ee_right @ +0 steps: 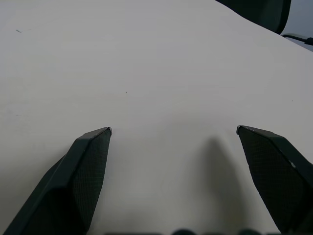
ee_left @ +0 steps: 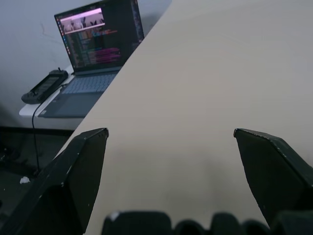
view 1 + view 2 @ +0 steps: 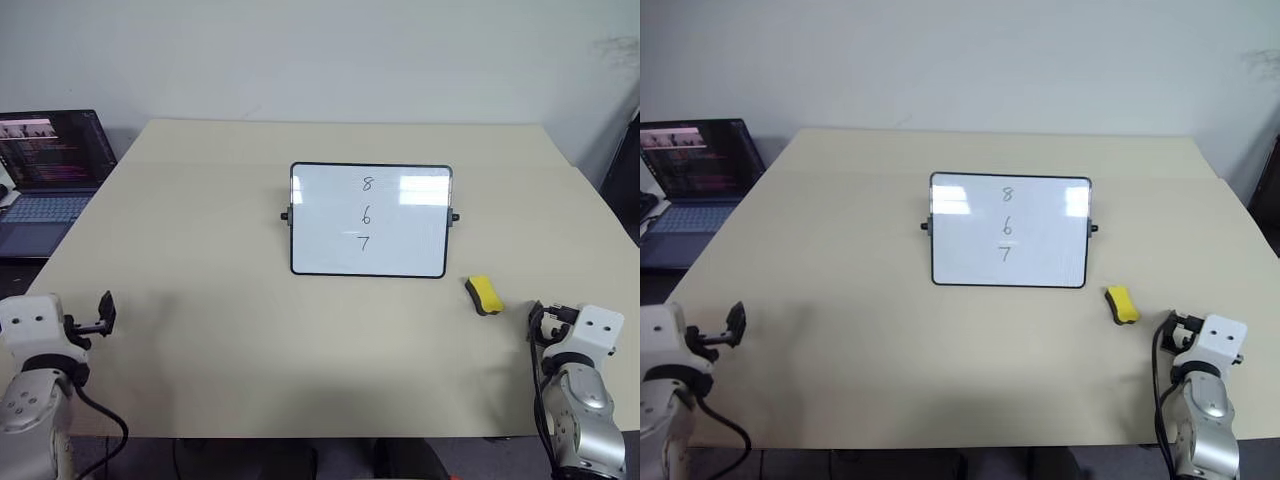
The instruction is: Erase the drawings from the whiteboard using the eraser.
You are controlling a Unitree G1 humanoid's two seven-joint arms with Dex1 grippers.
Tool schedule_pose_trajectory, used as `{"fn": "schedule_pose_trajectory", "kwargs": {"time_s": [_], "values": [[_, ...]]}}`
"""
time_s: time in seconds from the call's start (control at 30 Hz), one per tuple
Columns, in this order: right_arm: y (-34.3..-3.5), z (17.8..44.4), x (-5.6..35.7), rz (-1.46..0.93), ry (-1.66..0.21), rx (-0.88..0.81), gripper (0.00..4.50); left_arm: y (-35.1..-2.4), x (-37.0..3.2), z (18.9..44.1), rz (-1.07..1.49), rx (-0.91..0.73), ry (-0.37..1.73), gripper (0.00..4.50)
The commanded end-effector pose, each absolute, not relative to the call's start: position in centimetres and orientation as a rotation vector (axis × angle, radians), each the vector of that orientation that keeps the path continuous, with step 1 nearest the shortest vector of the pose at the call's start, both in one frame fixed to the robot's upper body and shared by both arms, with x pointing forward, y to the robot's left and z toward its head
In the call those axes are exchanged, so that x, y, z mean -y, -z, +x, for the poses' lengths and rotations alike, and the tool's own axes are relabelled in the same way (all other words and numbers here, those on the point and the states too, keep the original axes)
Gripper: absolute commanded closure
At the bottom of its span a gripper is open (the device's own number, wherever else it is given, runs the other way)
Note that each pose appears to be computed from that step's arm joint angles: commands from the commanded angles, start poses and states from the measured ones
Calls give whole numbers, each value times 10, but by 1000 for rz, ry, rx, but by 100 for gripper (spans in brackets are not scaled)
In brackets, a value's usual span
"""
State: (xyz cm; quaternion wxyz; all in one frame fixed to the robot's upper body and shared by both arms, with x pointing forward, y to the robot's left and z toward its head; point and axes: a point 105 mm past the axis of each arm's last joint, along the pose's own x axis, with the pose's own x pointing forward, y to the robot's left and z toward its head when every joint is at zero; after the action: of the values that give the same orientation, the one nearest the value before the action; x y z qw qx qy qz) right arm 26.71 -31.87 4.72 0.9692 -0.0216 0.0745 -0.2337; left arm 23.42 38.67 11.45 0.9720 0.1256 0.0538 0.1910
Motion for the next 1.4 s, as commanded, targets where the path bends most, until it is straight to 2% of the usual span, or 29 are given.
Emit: {"fn": "schedule_pose_trajectory", "kwargs": {"time_s": [0.03,0.27,0.4,0.67,0.87,1.0,1.17,1.33,1.4], "values": [[-34,271,313,-45,439,-204,5,-137,-388,236,274,-35,-395,0],[-40,282,312,-46,423,-181,5,-146,-382,247,263,6,-385,0],[-50,282,325,-65,459,-149,5,-150,-380,257,250,26,-372,0],[-66,275,353,-75,516,-110,5,-165,-337,319,191,108,-211,0],[-91,281,353,-90,467,-67,5,-200,-311,356,156,202,-93,0],[-112,286,354,-95,470,-22,5,-237,-263,379,114,264,150,0],[-114,285,347,-91,466,-18,5,-264,-202,378,106,267,504,0],[-110,284,345,-91,468,-29,5,-264,-155,353,119,183,875,0],[-109,284,347,-91,471,-29,5,-256,-148,346,90,128,955,0]]}}
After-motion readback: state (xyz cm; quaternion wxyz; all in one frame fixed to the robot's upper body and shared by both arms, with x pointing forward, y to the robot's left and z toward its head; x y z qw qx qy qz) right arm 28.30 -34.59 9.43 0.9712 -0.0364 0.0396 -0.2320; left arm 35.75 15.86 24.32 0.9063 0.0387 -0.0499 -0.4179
